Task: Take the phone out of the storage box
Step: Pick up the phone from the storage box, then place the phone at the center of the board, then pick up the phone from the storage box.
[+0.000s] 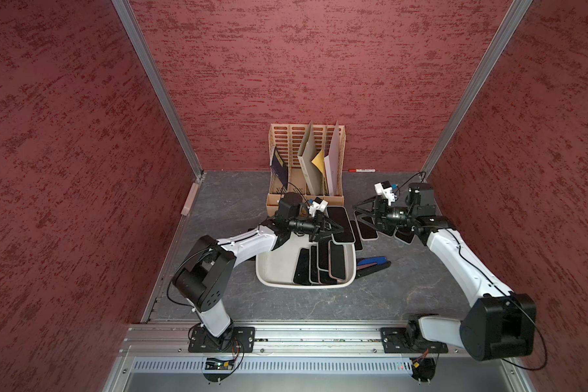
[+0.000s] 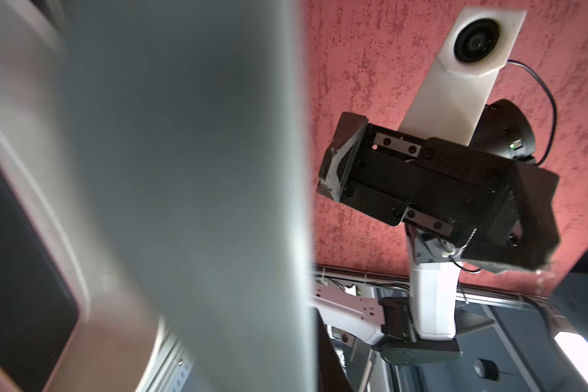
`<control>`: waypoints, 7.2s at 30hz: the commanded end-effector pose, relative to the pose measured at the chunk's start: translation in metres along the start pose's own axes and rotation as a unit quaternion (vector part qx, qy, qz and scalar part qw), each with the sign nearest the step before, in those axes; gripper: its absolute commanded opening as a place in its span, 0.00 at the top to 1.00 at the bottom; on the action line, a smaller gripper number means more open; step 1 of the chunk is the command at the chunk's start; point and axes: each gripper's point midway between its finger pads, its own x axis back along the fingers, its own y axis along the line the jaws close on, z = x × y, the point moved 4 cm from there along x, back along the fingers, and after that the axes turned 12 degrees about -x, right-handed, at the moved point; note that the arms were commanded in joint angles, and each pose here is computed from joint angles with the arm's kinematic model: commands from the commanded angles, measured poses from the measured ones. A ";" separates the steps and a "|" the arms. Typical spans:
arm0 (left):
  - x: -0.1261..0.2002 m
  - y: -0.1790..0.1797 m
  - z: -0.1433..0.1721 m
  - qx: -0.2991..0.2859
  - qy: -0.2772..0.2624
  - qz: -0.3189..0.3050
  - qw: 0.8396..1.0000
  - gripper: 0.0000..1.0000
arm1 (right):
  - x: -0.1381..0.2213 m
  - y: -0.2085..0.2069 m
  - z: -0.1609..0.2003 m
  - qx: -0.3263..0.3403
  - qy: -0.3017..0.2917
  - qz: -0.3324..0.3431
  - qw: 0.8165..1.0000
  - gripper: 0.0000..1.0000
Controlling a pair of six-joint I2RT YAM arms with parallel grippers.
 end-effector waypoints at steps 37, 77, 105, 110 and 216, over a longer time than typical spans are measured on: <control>0.030 -0.037 0.011 -0.112 0.006 -0.030 0.993 0.00 | 0.042 -0.005 -0.034 -0.033 -0.147 0.086 0.985 1.00; 0.166 -0.041 0.064 -0.348 -0.165 -0.356 0.851 0.00 | 0.242 -0.265 -0.135 -0.183 -0.407 0.389 0.806 1.00; 0.057 0.028 0.035 -0.187 0.019 -0.336 0.923 0.11 | 0.248 -0.208 -0.083 -0.212 -0.415 0.395 0.791 0.10; 0.026 0.056 0.030 -0.103 0.058 -0.323 0.939 0.16 | 0.196 -0.173 -0.072 -0.188 -0.375 0.349 0.838 0.09; 0.038 -0.061 0.008 -0.167 -0.036 -0.016 0.985 1.00 | -0.048 0.010 0.045 -0.012 0.125 -0.055 0.991 0.12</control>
